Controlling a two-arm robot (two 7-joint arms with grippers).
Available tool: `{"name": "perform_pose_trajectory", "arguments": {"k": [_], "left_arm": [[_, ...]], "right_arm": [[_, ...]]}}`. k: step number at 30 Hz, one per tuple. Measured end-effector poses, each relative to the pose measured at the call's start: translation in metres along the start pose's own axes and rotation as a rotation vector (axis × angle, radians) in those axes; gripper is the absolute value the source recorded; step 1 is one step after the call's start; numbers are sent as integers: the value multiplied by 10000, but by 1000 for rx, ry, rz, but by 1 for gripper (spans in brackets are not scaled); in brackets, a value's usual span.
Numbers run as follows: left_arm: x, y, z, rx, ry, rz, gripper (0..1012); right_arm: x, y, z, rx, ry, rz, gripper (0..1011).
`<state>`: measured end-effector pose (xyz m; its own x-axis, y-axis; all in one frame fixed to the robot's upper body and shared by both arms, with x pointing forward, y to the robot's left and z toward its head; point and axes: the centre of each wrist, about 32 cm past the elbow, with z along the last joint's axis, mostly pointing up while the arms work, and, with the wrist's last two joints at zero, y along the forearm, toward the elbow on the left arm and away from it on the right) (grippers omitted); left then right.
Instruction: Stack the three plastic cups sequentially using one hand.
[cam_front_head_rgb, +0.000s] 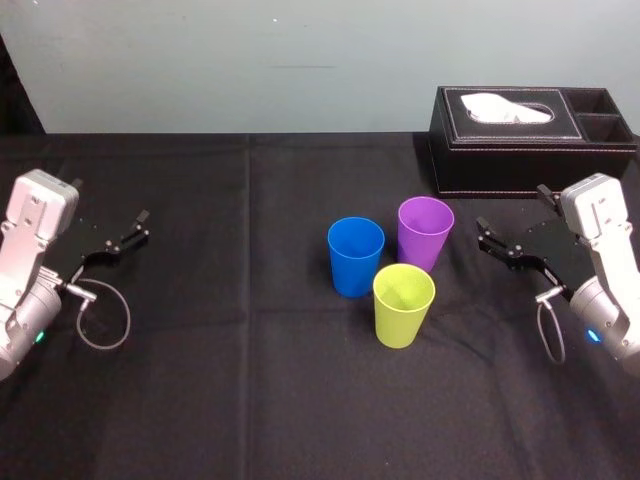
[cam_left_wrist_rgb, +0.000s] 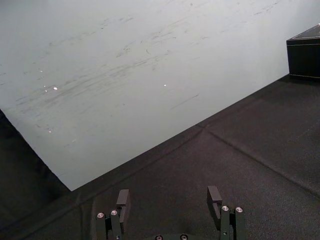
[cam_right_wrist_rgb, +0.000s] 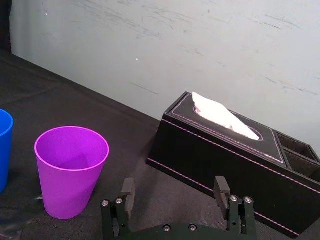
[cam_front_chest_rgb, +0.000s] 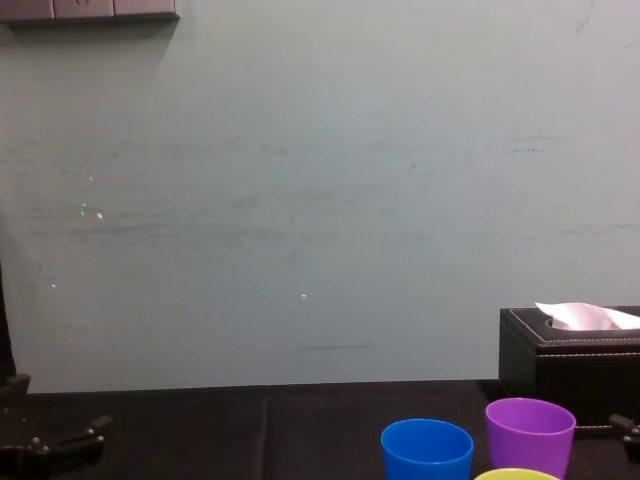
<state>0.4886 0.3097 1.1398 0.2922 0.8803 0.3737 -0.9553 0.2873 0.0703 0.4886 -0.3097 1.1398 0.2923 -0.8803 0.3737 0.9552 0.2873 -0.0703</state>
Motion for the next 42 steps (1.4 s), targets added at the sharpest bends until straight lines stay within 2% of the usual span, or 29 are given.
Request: {"name": "perform_pose_trajectory", "arguments": {"k": [34, 37, 42], "left_arm": [[0, 0, 0, 0, 0, 0, 1011], [0, 0, 0, 0, 0, 0, 1011], [0, 0, 0, 0, 0, 0, 1011]], "right_arm": [[1, 0, 0, 0, 0, 0, 1003], [26, -28, 7, 4, -1, -4, 1003], [80, -136, 56, 8, 29, 23, 1003]]}}
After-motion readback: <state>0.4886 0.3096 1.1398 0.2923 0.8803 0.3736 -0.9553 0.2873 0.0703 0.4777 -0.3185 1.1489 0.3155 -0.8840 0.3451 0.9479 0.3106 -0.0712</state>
